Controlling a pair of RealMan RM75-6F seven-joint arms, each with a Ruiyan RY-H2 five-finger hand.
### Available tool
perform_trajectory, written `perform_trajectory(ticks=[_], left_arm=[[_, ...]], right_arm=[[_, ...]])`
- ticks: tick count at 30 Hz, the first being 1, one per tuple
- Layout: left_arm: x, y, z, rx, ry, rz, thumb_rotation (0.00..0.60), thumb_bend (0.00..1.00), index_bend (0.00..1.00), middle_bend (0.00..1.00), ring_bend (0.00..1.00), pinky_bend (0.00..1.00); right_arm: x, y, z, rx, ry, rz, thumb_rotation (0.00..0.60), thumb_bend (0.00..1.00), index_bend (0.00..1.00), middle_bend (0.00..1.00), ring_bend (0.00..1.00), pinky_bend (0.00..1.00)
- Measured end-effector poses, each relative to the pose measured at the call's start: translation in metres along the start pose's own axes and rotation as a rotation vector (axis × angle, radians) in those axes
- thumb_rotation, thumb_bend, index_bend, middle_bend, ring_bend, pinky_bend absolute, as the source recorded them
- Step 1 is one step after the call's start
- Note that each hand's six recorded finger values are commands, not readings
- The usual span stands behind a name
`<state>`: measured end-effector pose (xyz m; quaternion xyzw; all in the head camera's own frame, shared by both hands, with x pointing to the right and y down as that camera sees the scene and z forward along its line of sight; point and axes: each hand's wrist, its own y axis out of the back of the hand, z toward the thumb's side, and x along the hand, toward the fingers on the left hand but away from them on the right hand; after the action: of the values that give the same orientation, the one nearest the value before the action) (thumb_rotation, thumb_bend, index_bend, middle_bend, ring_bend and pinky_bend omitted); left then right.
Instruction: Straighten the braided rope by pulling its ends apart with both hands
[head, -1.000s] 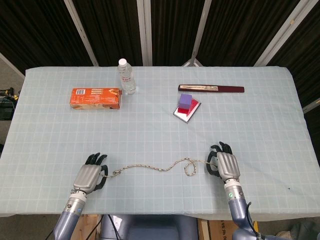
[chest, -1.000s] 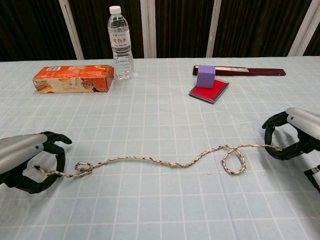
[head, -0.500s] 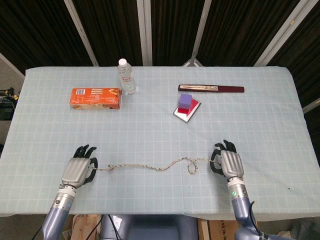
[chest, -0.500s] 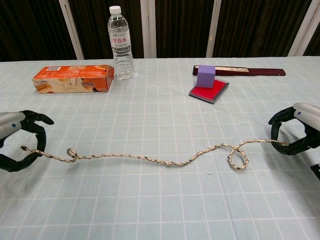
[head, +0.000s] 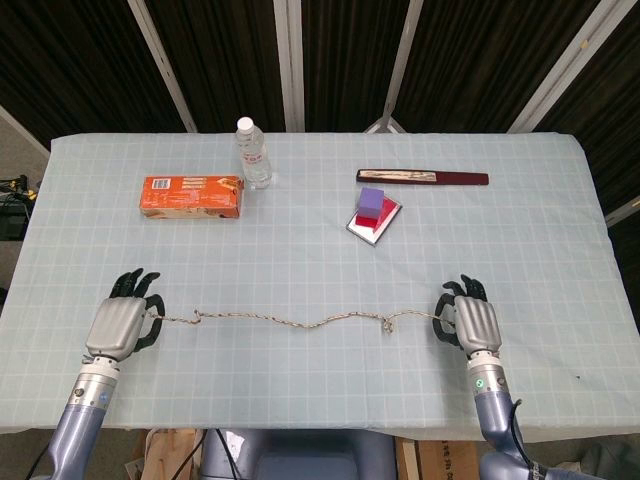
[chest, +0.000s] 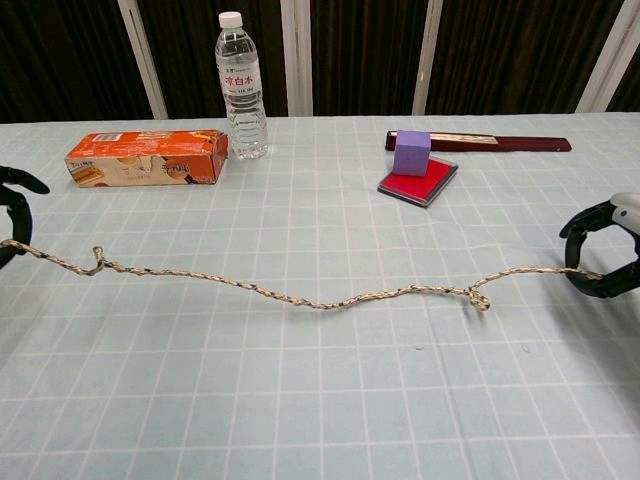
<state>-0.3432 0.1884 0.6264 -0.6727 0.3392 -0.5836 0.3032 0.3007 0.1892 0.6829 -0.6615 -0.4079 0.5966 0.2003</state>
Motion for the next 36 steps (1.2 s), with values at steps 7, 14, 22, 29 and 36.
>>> perform_trajectory(ticks=[7,14,22,29,36], left_arm=[[-0.005,0.005,-0.016,0.007,0.019,0.005,0.6,0.67,0.6,0.11,0.0,0.0],[-0.009,0.006,-0.028,0.01,0.032,-0.001,0.6,0.67,0.6,0.11,0.0,0.0],[-0.009,0.001,-0.03,0.012,0.036,-0.007,0.6,0.67,0.6,0.11,0.0,0.0],[-0.009,-0.001,-0.04,0.018,0.059,-0.008,0.6,0.67,0.6,0.11,0.0,0.0],[-0.009,-0.007,-0.045,0.024,0.068,-0.023,0.6,0.67,0.6,0.11,0.0,0.0]], right_arm=[[-0.004,0.011,-0.017,0.028,-0.037,-0.026,0.6,0.47,0.63,0.25,0.03,0.0],[-0.005,0.017,-0.034,0.048,-0.07,-0.029,0.6,0.47,0.63,0.25,0.03,0.0],[-0.004,0.014,-0.039,0.065,-0.08,-0.023,0.6,0.47,0.63,0.25,0.03,0.0],[-0.007,0.016,-0.052,0.082,-0.116,-0.029,0.6,0.47,0.63,0.25,0.03,0.0],[-0.006,0.01,-0.056,0.095,-0.122,-0.015,0.6,0.47,0.63,0.25,0.03,0.0]])
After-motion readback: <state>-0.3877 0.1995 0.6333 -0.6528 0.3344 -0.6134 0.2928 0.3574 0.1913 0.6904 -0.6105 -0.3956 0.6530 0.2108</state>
